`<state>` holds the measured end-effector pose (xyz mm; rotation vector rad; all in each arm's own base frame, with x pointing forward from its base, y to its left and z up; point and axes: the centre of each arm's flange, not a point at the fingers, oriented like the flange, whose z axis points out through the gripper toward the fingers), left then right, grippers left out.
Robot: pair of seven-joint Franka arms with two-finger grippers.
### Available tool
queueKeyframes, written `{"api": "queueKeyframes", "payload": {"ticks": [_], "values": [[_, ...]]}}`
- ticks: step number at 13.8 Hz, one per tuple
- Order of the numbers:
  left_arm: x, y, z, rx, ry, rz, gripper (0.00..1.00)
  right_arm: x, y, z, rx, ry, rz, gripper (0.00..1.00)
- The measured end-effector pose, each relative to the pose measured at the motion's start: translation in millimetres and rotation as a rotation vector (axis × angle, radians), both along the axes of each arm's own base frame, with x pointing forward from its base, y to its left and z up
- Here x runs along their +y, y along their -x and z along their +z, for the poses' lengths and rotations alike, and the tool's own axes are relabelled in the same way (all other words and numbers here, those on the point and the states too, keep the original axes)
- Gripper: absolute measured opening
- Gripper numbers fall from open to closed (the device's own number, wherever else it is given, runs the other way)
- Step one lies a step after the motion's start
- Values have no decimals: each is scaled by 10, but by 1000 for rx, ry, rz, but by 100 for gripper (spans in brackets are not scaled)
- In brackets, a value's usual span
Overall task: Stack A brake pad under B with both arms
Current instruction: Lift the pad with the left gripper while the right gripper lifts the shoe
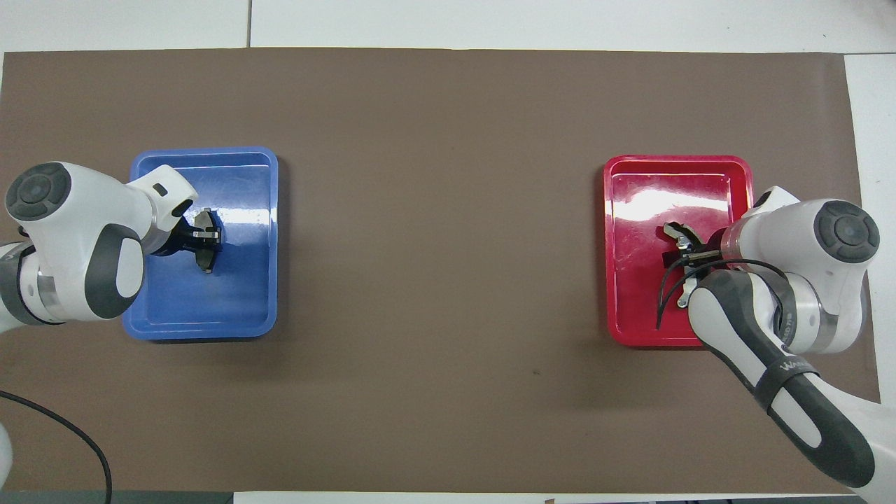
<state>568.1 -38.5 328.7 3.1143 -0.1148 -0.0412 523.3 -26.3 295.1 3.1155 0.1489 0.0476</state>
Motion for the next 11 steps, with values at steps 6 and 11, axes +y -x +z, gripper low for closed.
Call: {"api": "queueKeyframes", "payload": {"ticks": [6,11], "values": [[-973,-135,812,-20,5,-111,40,2,38,-43,15,0,36,61],[-2159,227,841,-52,18,-112,40,14,50,-38,37,-1,38,43]]}}
